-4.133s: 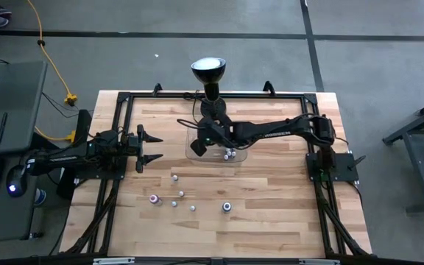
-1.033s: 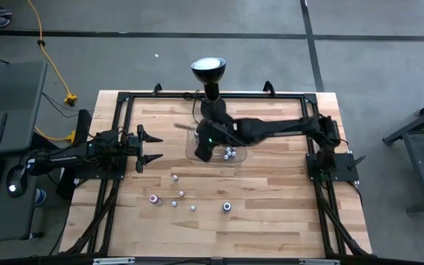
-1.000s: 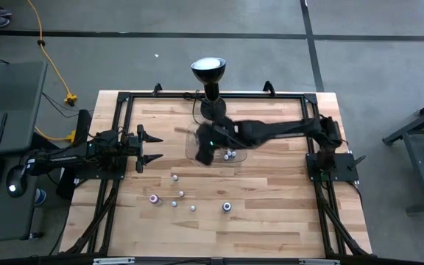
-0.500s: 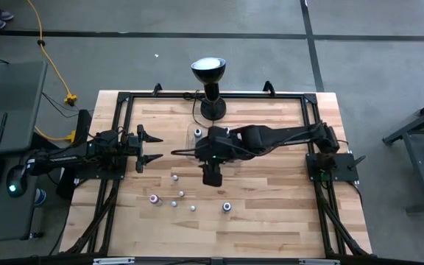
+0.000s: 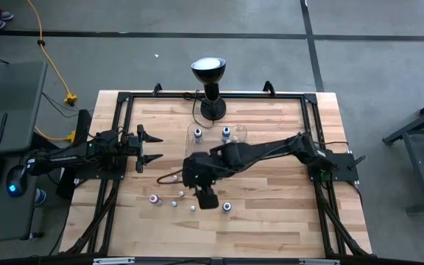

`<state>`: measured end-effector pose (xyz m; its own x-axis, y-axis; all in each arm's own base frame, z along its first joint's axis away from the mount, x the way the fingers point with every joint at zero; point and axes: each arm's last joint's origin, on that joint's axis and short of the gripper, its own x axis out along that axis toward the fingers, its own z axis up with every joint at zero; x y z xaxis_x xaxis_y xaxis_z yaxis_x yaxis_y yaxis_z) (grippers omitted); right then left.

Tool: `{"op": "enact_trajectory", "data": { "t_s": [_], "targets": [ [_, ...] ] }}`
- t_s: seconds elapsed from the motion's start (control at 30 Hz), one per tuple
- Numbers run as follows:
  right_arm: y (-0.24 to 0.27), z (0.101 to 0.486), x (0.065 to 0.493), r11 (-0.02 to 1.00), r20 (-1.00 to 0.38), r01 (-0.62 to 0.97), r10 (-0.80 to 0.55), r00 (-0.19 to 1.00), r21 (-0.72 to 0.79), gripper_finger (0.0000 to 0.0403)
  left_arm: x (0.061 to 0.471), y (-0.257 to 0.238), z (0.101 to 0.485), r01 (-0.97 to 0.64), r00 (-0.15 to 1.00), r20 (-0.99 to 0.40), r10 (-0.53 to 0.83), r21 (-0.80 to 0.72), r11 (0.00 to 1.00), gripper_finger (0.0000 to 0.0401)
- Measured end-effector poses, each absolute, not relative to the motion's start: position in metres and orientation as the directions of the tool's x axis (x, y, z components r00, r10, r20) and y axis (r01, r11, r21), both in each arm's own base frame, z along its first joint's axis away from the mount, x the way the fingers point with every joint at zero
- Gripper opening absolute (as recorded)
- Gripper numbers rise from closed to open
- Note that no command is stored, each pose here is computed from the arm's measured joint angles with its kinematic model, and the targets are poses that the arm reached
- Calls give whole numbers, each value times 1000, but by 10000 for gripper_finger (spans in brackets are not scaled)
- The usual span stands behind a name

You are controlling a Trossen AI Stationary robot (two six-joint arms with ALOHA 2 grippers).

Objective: Pick & Place food coloring
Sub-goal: Put the brown food coloring bottle into the transparent bin

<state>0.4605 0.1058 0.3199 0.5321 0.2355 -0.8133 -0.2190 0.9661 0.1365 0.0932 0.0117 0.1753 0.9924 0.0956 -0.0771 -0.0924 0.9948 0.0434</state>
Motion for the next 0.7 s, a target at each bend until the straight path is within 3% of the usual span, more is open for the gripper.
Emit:
{"op": "enact_trajectory", "data": {
  "t_s": [0.7],
  "targets": [
    [152, 225, 486, 954, -901, -261, 238, 362, 147, 218, 93, 12, 175, -92, 992, -77, 96, 43, 995, 278]
  ]
}}
